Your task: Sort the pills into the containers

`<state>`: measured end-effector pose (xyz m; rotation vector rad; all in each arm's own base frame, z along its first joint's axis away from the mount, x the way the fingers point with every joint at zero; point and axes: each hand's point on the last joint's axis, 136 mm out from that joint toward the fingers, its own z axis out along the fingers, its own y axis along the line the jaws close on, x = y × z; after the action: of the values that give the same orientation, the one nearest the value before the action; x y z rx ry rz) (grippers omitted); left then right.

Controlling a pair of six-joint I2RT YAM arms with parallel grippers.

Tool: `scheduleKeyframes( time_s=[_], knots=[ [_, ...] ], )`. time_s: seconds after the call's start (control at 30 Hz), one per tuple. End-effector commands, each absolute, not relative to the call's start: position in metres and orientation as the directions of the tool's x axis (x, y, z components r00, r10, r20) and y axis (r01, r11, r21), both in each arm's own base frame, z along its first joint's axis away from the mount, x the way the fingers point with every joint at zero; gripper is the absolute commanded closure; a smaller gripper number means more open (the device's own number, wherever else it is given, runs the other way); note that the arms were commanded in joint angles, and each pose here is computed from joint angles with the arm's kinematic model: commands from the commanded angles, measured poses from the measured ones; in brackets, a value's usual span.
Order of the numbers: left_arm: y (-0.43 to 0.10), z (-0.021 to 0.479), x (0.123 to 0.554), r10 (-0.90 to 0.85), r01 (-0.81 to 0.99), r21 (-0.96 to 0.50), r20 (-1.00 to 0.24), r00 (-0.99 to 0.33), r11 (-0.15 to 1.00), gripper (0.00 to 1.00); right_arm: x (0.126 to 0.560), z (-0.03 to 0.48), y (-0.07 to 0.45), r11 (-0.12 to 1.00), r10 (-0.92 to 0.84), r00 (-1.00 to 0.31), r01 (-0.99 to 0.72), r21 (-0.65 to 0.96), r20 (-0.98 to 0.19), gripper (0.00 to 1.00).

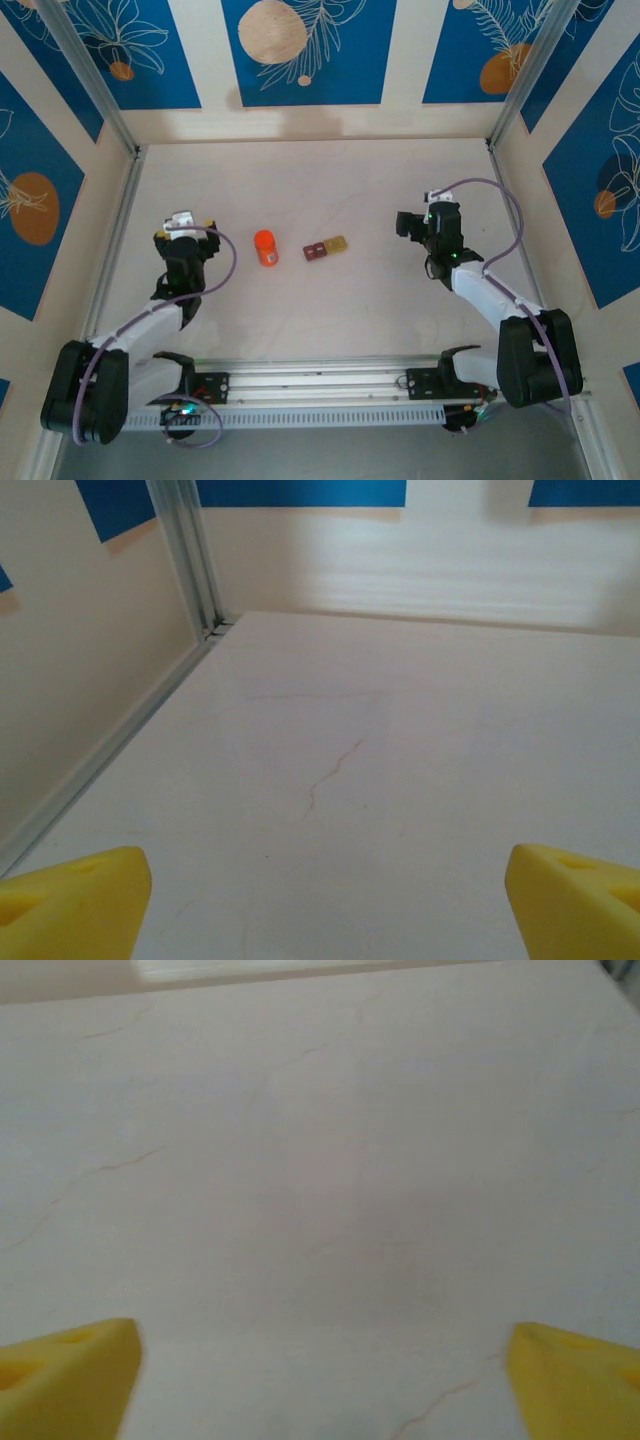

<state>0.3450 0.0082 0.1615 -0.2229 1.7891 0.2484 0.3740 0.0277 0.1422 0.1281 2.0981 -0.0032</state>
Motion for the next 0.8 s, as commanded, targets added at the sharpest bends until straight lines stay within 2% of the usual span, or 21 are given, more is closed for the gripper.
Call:
scheduleKeyframes(
  time_s=[0.0, 0.1, 0.17, 0.43, 0.5, 0.73, 0.77],
  knots=[
    [0.019, 0.168, 0.347, 0.025, -0.330, 0.080, -0.986, -0.167, 0.941, 0.07, 0.379, 0.148, 0.008, 0.983, 0.141, -0.429, 0.165, 0.076, -0.892, 0.01],
    [0.015, 0.151, 0.353, 0.064, -0.303, 0.131, -0.973, -0.221, 0.944, 0.05, 0.379, 0.133, -0.001, 0.978, 0.170, -0.455, 0.187, 0.093, -0.874, 0.01],
    [0.013, 0.139, 0.356, 0.079, -0.288, 0.149, -0.967, -0.241, 0.946, 0.00, 0.380, 0.121, -0.007, 0.974, 0.189, -0.471, 0.205, 0.101, -0.862, 0.01],
    [-0.002, 0.123, 0.374, 0.157, -0.214, 0.200, -0.966, -0.204, 0.956, 0.01, 0.386, 0.094, -0.020, 0.945, 0.313, -0.499, 0.252, 0.210, -0.808, 0.01],
    [-0.011, 0.116, 0.377, 0.163, -0.156, 0.206, -0.954, -0.250, 0.966, 0.01, 0.390, 0.095, -0.020, 0.945, 0.311, -0.491, 0.246, 0.213, -0.814, 0.01],
    [-0.010, 0.101, 0.387, 0.124, -0.088, 0.149, -0.963, -0.240, 0.985, 0.00, 0.398, 0.093, -0.024, 0.952, 0.286, -0.512, 0.247, 0.180, -0.810, 0.01],
    [-0.011, 0.098, 0.385, 0.110, -0.078, 0.136, -0.955, -0.274, 0.988, 0.00, 0.398, 0.093, -0.024, 0.953, 0.283, -0.512, 0.245, 0.178, -0.811, 0.01]
  ],
)
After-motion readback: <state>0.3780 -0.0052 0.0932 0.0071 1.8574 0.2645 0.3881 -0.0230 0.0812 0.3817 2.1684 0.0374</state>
